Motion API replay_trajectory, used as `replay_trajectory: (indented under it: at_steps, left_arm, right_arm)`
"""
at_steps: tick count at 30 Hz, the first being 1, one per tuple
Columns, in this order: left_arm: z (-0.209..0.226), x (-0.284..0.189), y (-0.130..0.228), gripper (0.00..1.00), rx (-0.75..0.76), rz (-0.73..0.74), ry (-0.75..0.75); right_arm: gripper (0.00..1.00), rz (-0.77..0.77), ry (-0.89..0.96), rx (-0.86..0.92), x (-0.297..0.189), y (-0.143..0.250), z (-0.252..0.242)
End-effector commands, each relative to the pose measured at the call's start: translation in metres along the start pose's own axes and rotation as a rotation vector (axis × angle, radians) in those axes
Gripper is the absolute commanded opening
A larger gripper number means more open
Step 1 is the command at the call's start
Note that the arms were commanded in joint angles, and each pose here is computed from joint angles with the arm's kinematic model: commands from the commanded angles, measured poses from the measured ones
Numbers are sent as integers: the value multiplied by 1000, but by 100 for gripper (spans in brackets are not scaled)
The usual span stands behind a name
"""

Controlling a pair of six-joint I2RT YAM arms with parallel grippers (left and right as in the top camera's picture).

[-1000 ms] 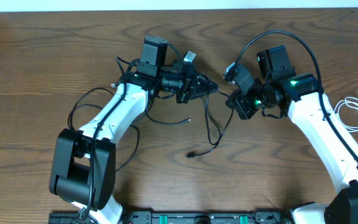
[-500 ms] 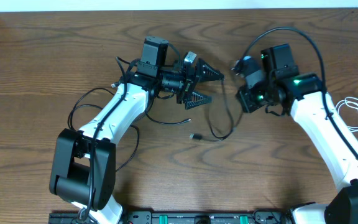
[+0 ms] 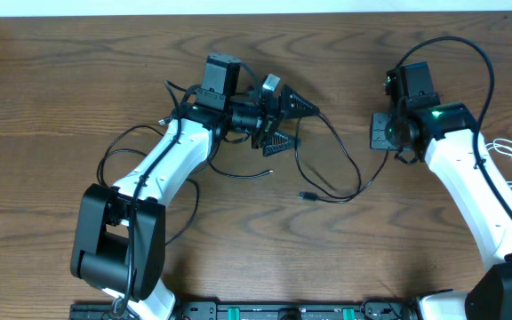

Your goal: Untangle cables

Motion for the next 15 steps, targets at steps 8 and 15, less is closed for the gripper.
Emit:
replay_trajectory:
  at_steps: [8,15]
  left_arm:
    - [51,-10,5,96,-113,-176,-454]
    - [62,-16,11,96,-75,-165,-576]
  right_arm:
    - [1,-93,270,249,-3,-8,-44]
    - [1,-71,209,231,-1,-8,-39]
Point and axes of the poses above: each gripper's point midway between its finger pads, its own x axis out along the fingers, its own z axis along the line the jaws close on, y = z × x, the point moved 9 cm from there along -x, back along the fingers, and after that the axes turned 11 degrees about x, right-handed, at the moved point
